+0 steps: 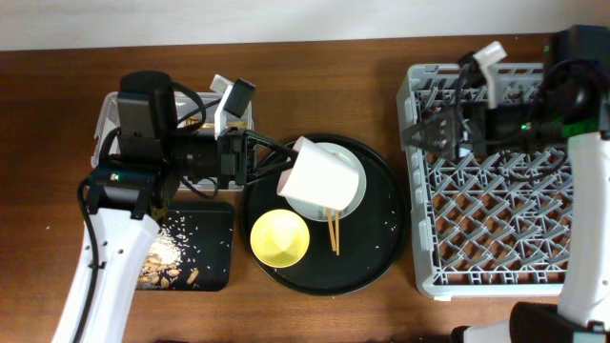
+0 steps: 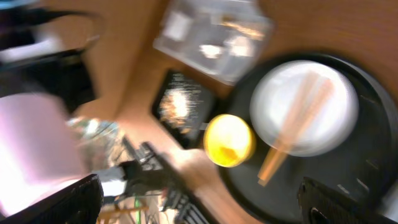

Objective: Sort waste into correct bins and load items into the dishwasher rack

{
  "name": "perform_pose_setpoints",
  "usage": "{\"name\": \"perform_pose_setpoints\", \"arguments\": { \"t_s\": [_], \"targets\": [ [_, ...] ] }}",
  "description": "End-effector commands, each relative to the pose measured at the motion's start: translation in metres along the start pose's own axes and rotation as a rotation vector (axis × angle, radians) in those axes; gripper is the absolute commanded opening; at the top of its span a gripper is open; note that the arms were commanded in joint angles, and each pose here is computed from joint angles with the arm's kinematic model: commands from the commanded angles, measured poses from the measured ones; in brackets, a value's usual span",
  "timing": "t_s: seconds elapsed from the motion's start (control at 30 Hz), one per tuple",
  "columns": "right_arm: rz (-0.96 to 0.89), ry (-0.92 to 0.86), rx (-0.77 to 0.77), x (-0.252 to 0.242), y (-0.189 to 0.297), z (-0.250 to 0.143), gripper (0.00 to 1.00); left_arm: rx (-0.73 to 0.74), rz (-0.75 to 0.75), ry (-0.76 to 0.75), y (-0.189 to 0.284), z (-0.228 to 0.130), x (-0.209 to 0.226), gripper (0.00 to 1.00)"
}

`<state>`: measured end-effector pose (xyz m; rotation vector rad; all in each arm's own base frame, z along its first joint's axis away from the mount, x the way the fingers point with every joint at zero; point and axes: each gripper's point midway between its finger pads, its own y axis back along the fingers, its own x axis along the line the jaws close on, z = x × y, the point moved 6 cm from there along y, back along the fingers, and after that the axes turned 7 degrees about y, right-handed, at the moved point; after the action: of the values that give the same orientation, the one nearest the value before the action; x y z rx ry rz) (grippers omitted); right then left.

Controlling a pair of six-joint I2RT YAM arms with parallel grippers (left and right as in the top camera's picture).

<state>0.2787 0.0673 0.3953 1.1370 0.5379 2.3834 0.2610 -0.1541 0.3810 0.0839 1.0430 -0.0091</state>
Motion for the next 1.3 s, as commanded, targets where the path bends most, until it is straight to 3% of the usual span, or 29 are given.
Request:
{"name": "perform_pose_setpoints", "arguments": {
  "t_s": [0.0, 0.27, 0.5, 0.67, 0.77, 1.03, 1.27],
  "targets": [
    [0.139, 0.164, -0.045, 0.055, 0.001, -0.006, 0.98, 0.013, -0.031, -0.054, 0.001, 0.0, -0.005, 0.0],
    [-0.054, 0.312, -0.098, 0.127, 0.04, -0.058, 0.98, 0.027, -0.056, -0.054, 0.001, -0.002, -0.008, 0.0],
    [-0.015, 0.318, -0.143, 0.151, 0.05, -0.074, 0.98, 0.042, -0.066, -0.085, -0.005, -0.002, -0.011, 0.0],
    [0.038, 0.259, -0.1, 0.136, 0.036, -0.078, 0.98, 0.084, -0.098, -0.131, -0.022, -0.004, -0.021, 0.0],
    [0.221, 0.352, -0.114, 0.136, 0.025, -0.081, 0.98, 0.059, -0.084, -0.156, -0.03, 0.008, -0.029, 0.0],
    [0.345, 0.427, -0.135, 0.12, 0.008, -0.087, 0.98, 0.068, -0.113, -0.195, -0.038, 0.01, -0.041, 0.0],
    [0.302, 0.468, -0.123, 0.11, 0.003, -0.084, 0.98, 0.088, -0.13, -0.197, -0.038, 0.008, -0.043, 0.0]
  ]
}}
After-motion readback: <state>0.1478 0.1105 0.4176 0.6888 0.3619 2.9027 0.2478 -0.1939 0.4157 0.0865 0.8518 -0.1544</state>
